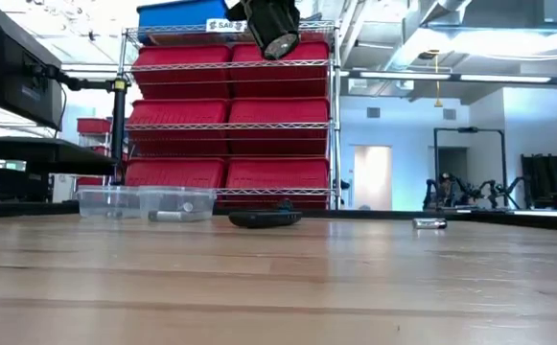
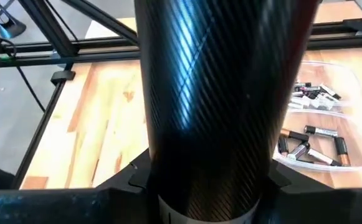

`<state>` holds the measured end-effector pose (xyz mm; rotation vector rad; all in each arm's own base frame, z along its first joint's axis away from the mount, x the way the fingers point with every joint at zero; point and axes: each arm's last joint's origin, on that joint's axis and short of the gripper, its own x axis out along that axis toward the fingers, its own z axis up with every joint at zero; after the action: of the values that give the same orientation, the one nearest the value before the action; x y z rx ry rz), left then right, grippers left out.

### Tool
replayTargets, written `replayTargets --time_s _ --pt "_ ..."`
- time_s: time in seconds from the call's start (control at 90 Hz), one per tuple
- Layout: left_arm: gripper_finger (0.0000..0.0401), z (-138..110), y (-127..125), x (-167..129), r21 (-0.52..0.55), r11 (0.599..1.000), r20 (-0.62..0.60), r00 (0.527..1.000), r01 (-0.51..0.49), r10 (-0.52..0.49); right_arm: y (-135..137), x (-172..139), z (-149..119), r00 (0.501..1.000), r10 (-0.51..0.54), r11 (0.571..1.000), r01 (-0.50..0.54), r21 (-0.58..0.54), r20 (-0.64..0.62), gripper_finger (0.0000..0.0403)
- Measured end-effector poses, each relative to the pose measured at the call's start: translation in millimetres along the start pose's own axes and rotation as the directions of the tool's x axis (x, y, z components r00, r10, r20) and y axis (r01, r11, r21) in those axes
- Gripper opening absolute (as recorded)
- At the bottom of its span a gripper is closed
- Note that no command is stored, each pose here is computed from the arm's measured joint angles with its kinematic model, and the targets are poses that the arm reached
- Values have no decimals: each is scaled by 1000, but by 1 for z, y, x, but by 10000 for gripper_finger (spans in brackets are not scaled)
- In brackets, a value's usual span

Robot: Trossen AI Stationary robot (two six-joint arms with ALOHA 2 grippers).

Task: Insert battery
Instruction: Close the flashlight battery compartment

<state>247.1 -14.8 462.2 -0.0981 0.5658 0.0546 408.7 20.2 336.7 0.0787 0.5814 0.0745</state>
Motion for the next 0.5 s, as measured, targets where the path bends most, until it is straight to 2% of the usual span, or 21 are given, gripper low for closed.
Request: replayTargets --time_s 0.267,0.5 --pt "210 0 0 -3 9 1000 8 1000 0 -1 -1 0 -9 996 -6 1000 7 7 -89 132" --pt "210 -1 0 -1 13 1000 -8 1000 7 -7 -1 -1 -10 994 -7 1000 8 5 -105 132"
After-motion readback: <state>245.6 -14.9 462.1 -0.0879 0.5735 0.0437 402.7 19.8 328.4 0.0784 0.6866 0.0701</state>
